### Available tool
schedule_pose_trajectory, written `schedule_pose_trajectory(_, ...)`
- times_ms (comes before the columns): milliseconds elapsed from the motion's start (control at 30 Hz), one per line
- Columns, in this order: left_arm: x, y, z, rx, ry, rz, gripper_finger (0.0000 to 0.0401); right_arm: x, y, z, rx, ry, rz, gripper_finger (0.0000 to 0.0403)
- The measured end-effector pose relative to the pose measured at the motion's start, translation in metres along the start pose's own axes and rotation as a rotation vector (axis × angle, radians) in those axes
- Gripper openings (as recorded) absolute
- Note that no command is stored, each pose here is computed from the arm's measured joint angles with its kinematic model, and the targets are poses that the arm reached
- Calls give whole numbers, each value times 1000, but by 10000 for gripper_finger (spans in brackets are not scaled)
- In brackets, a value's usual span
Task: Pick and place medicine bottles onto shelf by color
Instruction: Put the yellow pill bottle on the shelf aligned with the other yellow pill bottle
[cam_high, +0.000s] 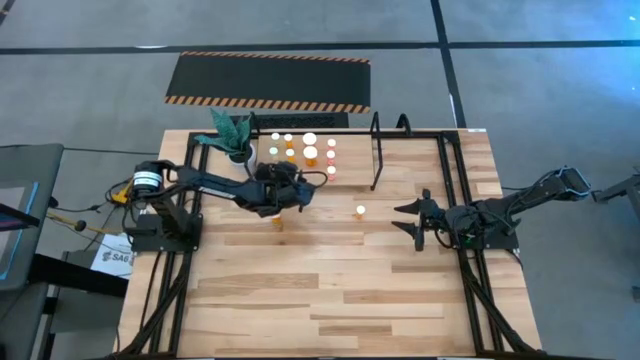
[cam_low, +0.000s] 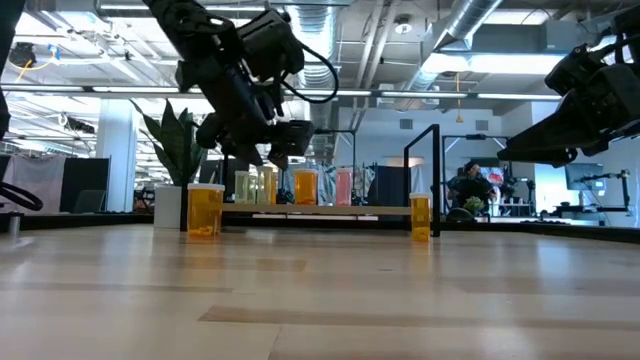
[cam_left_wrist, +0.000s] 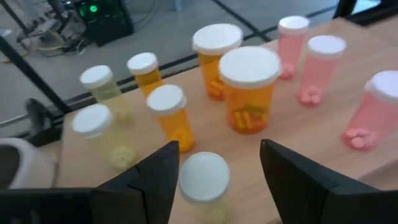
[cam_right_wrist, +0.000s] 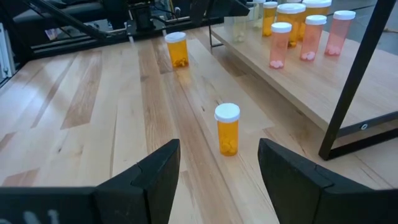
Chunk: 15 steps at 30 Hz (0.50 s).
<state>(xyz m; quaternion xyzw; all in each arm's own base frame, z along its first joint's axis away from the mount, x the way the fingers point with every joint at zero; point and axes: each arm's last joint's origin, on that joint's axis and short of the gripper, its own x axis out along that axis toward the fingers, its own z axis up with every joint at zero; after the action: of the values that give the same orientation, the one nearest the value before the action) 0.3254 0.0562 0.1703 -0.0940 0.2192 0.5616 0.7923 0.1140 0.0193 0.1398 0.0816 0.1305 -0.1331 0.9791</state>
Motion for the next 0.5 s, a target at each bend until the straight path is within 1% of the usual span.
schedule_pose_trajectory(167, -2, 3, 13, 45, 49, 14, 213, 0, 0, 0, 0, 0, 0, 240)
schedule_pose_trajectory(300, -7, 6, 34, 108, 90, -23, 213, 0, 0, 0, 1, 0, 1, 240)
schedule_pose_trajectory(367, -9, 8, 45, 156, 134, -62, 213, 0, 0, 0, 0, 0, 0, 240)
schedule_pose_trajectory(433, -10, 13, 56, 226, 193, -124, 213, 0, 0, 0, 0, 0, 0, 240)
schedule_pose_trajectory(500, -10, 16, 65, 333, 246, -209, 213, 0, 0, 0, 0, 0, 0, 240)
